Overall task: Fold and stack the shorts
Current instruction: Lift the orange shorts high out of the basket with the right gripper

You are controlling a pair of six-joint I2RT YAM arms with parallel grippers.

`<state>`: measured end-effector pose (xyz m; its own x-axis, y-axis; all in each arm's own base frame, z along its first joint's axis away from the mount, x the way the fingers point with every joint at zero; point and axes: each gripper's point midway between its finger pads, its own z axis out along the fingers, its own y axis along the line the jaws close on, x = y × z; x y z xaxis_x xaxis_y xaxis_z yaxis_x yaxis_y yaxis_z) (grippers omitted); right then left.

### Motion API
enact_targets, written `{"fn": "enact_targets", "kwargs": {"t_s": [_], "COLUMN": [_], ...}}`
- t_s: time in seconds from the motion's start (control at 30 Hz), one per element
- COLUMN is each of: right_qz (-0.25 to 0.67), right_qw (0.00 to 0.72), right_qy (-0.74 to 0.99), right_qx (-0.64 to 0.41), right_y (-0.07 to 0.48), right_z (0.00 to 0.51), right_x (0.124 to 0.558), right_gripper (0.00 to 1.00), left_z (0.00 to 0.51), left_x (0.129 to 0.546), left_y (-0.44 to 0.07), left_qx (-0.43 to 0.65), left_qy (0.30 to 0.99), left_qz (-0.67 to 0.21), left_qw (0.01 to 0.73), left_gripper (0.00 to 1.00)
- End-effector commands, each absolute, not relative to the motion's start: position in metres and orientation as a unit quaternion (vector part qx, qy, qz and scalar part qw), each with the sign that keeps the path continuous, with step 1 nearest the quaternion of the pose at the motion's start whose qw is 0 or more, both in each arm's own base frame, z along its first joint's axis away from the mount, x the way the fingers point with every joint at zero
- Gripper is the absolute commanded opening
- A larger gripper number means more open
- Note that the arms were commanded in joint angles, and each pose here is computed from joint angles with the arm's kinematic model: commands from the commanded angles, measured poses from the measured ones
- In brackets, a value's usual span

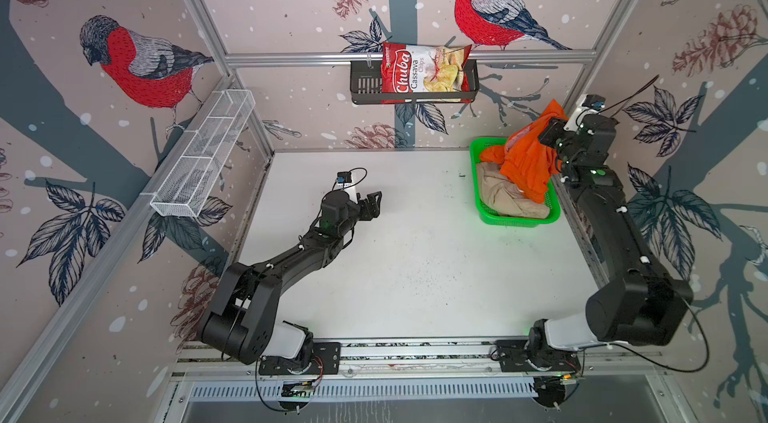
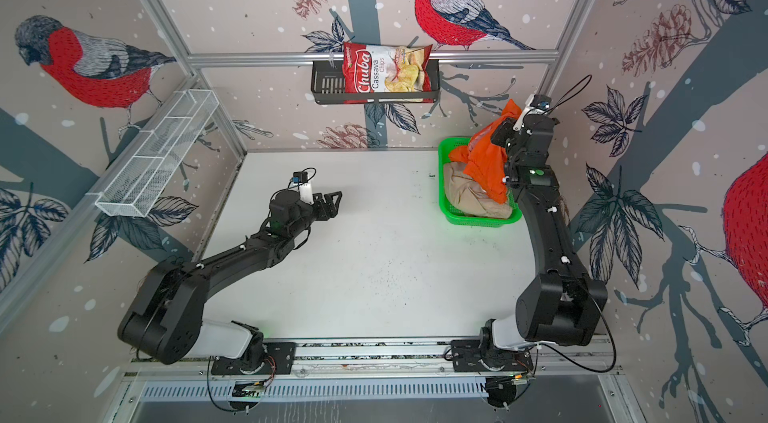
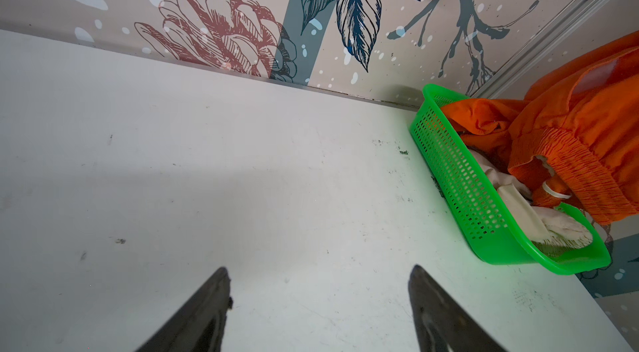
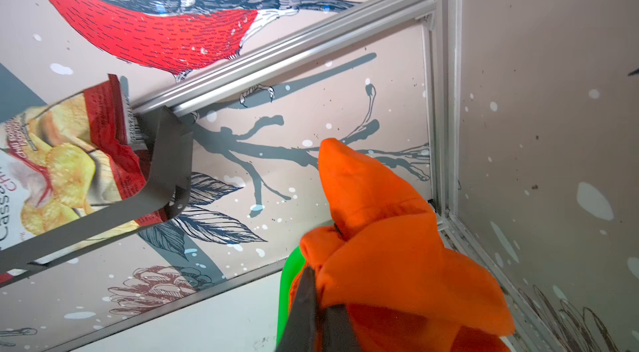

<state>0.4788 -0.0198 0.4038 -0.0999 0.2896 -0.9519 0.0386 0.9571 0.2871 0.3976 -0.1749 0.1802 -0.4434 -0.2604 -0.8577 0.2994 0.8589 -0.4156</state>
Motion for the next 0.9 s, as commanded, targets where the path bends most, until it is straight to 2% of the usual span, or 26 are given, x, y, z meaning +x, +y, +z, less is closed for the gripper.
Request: {"fn": "enact_targets", "kwargs": {"t_s": [0.0, 0.2, 0.5, 0.67, 0.87], "right_qz": [0.134, 0.163, 0.22, 0.25, 0.312], "right_qw": [0.722, 0.753, 0.801, 0.804, 0.779], "right_qy": [0.674, 0.634, 0.556, 0.532, 0.523], "right_qx": [0.083, 0.061, -0.031, -0.088, -0.151], "right_y": [-0.007, 0.006, 0.053, 0.096, 0.148], "right_z": [0.465, 0.528, 0.622, 0.648, 0.648], "right_x": [0.469, 0.45, 0.379, 0.337, 0.302], "right_gripper": [0.05, 0.04, 0.02, 0.02, 0.02], "left_z": [0.19, 0.201, 0.229, 0.244, 0.246], "left_x": [0.398, 0.395, 0.386, 0.381, 0.374], "left_y": [-0.171, -0.164, -0.152, -0.142, -0.121], "left_qx": [0.014, 0.011, 0.01, 0.002, -0.027], "left_qy": [0.798, 0.795, 0.778, 0.772, 0.787], "left_qz": [-0.259, -0.243, -0.224, -0.209, -0.163], "left_qw": [0.544, 0.556, 0.586, 0.601, 0.595], "left_gripper": [0.8, 0.8, 0.8, 0.8, 0.8]}}
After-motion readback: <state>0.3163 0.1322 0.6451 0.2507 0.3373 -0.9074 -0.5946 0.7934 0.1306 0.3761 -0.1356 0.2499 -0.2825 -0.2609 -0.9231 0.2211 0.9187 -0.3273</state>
